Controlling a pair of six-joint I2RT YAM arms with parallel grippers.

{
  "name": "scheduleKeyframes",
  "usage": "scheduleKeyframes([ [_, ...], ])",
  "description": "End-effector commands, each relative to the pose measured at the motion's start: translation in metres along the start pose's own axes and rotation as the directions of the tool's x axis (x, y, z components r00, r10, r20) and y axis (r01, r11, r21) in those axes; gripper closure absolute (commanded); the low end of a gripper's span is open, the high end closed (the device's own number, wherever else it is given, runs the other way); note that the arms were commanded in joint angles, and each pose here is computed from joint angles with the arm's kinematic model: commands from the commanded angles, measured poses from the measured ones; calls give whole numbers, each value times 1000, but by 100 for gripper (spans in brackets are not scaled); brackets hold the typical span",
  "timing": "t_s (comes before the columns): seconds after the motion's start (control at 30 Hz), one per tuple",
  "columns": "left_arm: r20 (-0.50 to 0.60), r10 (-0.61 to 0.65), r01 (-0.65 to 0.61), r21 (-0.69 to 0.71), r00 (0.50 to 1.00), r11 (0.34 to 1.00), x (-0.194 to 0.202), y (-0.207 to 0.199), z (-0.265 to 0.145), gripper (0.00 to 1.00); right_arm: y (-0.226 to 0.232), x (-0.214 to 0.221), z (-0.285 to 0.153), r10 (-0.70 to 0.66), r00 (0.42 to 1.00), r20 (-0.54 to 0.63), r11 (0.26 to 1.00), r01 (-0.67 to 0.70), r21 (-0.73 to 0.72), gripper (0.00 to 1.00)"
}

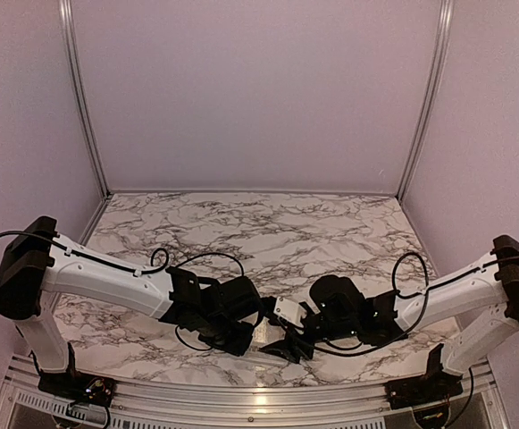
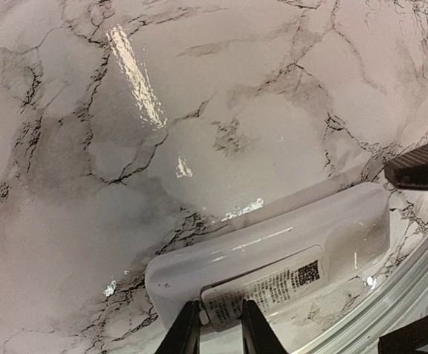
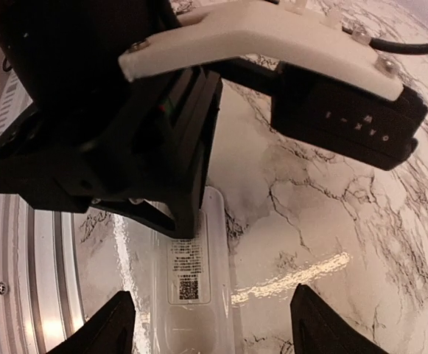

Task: Load the batteries into the remote control
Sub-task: Press the battery cover onto the remote control.

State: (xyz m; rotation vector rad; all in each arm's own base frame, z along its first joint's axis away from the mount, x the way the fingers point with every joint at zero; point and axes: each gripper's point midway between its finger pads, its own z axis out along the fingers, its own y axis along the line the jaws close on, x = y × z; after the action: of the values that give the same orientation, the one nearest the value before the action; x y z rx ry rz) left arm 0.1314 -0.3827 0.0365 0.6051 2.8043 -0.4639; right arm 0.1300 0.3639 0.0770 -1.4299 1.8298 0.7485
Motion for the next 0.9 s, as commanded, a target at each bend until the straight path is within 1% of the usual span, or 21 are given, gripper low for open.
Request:
scheduleKeyframes([
  [0.0, -116, 11, -20, -83, 993, 996, 36, 28, 28, 80, -17, -10, -3, 104, 990, 92, 994, -108, 35, 30],
  [0.07, -118, 12, -22, -84, 993, 996, 36, 29, 28, 79, -23, -9, -10, 170, 975, 141, 985, -173, 7, 31],
  [0.13, -121, 10, -20, -84, 993, 996, 38, 29, 29, 80, -25, -12, -17, 217, 958, 186, 976, -212, -45, 37],
  [0.2, -122, 11, -21, -83, 992, 996, 38, 29, 29, 80, -23, -13, -18, 234, 954, 186, 972, -221, -84, 48],
  [0.3, -121, 9, -19, -83, 993, 996, 38, 30, 29, 80, -16, -10, -9, 235, 961, 143, 967, -217, -131, 75],
  [0.33, -121, 8, -18, -82, 993, 996, 38, 29, 29, 80, -14, -10, -7, 242, 960, 140, 964, -222, -146, 80],
  [0.37, -121, 8, -18, -81, 993, 997, 38, 29, 30, 80, -13, -11, -5, 248, 959, 137, 961, -226, -157, 83],
  [0.47, -122, 8, -18, -81, 992, 997, 38, 29, 30, 80, -9, -8, 3, 251, 962, 104, 959, -233, -159, 88],
  [0.87, -122, 9, -18, -79, 993, 997, 38, 29, 29, 80, 9, -8, 27, 294, 953, 72, 942, -276, -192, 90],
])
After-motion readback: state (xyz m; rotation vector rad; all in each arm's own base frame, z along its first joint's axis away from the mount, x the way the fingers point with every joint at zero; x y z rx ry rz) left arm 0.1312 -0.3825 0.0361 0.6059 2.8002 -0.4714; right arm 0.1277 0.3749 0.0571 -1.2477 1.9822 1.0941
